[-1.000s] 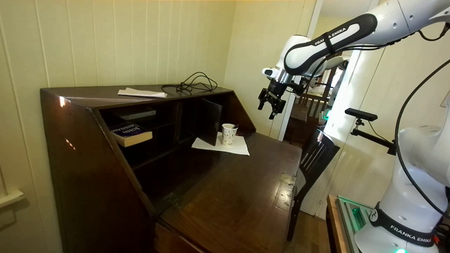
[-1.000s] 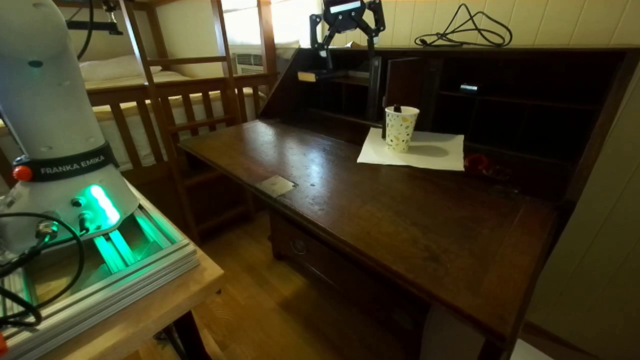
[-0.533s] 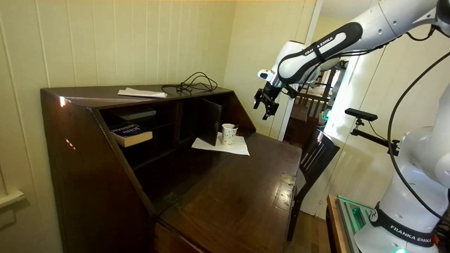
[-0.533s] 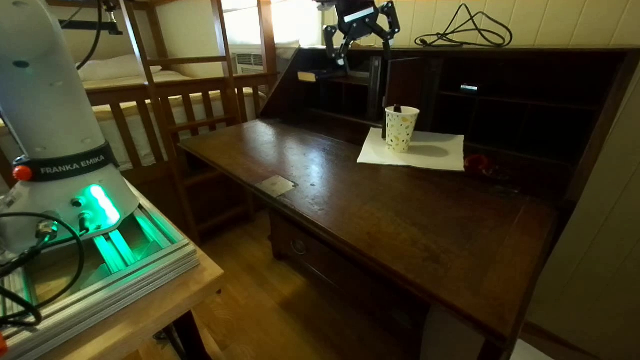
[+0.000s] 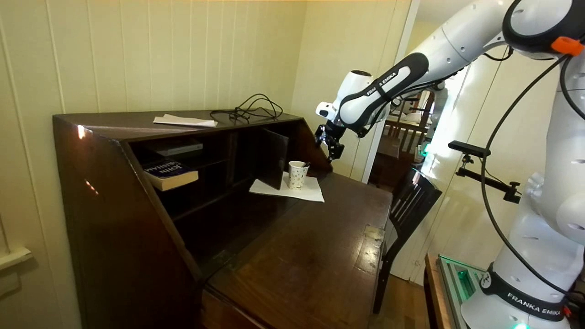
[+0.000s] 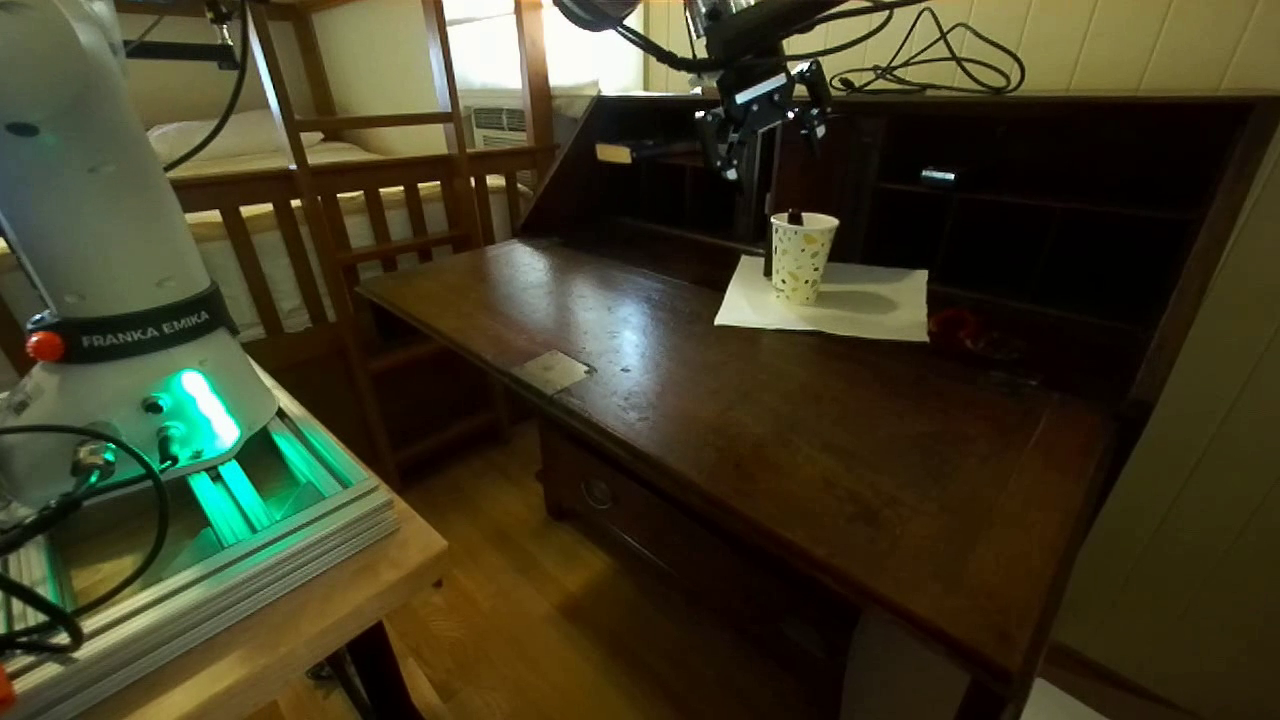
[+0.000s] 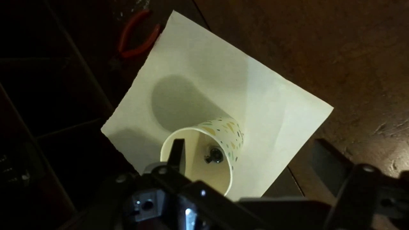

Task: Put the paper cup inside the middle cabinet

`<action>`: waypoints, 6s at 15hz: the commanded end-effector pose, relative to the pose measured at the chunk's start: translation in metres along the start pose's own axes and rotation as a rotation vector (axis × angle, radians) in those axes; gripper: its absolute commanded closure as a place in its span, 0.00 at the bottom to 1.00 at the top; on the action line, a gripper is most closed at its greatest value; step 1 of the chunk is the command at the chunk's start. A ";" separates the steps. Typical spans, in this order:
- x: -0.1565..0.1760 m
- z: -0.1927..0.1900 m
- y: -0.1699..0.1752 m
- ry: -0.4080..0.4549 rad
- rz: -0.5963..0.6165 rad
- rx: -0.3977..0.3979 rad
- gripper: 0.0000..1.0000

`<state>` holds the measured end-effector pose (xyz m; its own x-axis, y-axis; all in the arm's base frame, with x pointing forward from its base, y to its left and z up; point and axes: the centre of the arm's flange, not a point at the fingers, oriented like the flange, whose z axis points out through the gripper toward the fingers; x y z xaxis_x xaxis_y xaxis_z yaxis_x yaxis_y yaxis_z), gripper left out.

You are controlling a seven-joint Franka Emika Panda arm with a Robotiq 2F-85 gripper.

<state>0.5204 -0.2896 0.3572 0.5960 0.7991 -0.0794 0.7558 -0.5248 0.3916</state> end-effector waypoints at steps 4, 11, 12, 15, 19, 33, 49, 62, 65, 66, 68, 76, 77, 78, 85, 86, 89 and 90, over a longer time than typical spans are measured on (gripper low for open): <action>0.027 0.033 0.032 -0.051 -0.075 0.001 0.00; 0.048 0.024 0.027 -0.040 -0.099 0.029 0.00; 0.050 0.024 0.027 -0.032 -0.099 0.043 0.00; 0.053 0.029 0.022 -0.033 -0.102 0.048 0.00; 0.048 0.024 0.020 -0.061 -0.090 0.067 0.00; 0.069 0.061 0.019 -0.045 -0.102 0.136 0.82; 0.074 -0.017 -0.053 -0.166 -0.252 0.074 0.99; 0.129 -0.050 -0.050 -0.044 -0.523 -0.192 0.99; 0.136 -0.044 -0.031 -0.006 -0.537 -0.241 0.99; 0.140 -0.041 -0.024 0.015 -0.538 -0.248 0.99; 0.148 -0.032 -0.016 0.050 -0.544 -0.251 0.99; 0.166 -0.006 -0.003 0.123 -0.571 -0.246 0.99; 0.166 -0.004 0.003 0.094 -0.561 -0.250 0.99; 0.165 -0.002 0.010 0.079 -0.555 -0.251 0.99; 0.180 0.013 0.053 0.061 -0.597 -0.254 0.99; 0.185 0.014 0.056 0.077 -0.612 -0.257 0.99; 0.193 0.021 0.062 0.099 -0.623 -0.231 0.99; 0.193 0.014 0.040 0.089 -0.602 -0.253 0.98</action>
<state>0.6693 -0.1608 0.3441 0.0564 0.9584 -0.2800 0.8568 0.0975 0.5063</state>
